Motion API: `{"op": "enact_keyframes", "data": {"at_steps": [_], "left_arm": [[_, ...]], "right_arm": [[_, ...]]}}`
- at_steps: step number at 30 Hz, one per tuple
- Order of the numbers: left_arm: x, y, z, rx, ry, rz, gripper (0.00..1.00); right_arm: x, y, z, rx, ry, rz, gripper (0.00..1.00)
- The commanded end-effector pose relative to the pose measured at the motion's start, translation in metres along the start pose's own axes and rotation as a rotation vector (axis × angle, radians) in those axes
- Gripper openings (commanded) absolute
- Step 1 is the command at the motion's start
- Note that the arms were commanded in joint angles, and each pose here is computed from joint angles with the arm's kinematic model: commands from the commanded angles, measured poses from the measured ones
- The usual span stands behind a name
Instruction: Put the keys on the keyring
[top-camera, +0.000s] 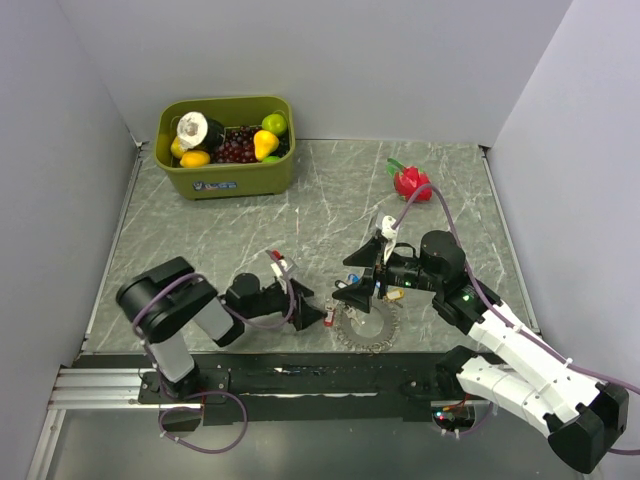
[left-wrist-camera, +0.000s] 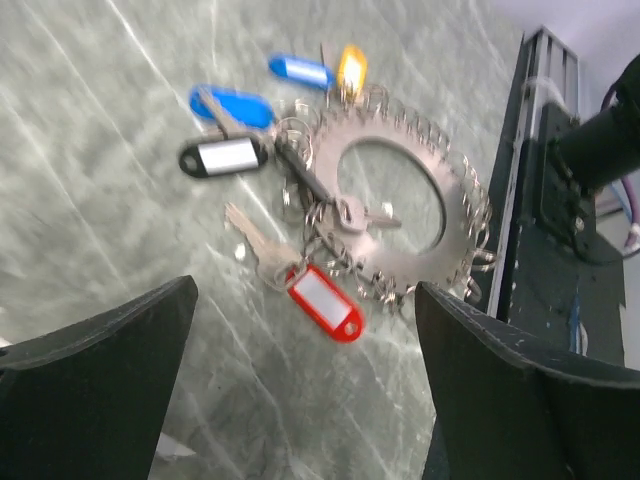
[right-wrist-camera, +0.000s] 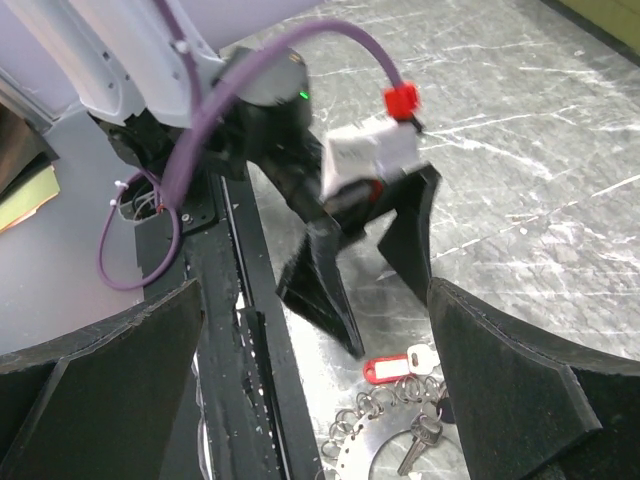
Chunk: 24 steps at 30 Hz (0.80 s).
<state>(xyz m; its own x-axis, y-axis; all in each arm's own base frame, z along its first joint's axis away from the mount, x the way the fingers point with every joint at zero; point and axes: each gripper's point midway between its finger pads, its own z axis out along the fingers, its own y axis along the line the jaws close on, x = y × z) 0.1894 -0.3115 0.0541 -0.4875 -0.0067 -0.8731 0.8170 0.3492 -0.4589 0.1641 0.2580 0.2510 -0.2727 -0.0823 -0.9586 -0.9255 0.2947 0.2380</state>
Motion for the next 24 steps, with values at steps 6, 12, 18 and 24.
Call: {"op": "enact_keyframes", "data": {"at_steps": [6,12,18,24], "left_arm": [[-0.121,-0.019,-0.010,-0.038,-0.320,0.200,0.96],[-0.155,0.010,-0.046,-0.186,-0.437,0.038,0.96],[-0.183,0.054,-0.104,-0.552,-0.567,-0.113,0.96],[-0.185,0.079,-0.192,-0.988,-0.652,-0.170,0.96]], "right_arm": [[-0.003,-0.009,0.004,0.029,-0.022,-0.011,1.00],[0.003,-0.032,0.002,0.159,-0.022,0.036,1.00],[0.006,-0.077,-0.024,0.478,-0.047,0.121,1.00],[0.010,-0.118,-0.076,0.845,-0.155,0.202,1.00]]}}
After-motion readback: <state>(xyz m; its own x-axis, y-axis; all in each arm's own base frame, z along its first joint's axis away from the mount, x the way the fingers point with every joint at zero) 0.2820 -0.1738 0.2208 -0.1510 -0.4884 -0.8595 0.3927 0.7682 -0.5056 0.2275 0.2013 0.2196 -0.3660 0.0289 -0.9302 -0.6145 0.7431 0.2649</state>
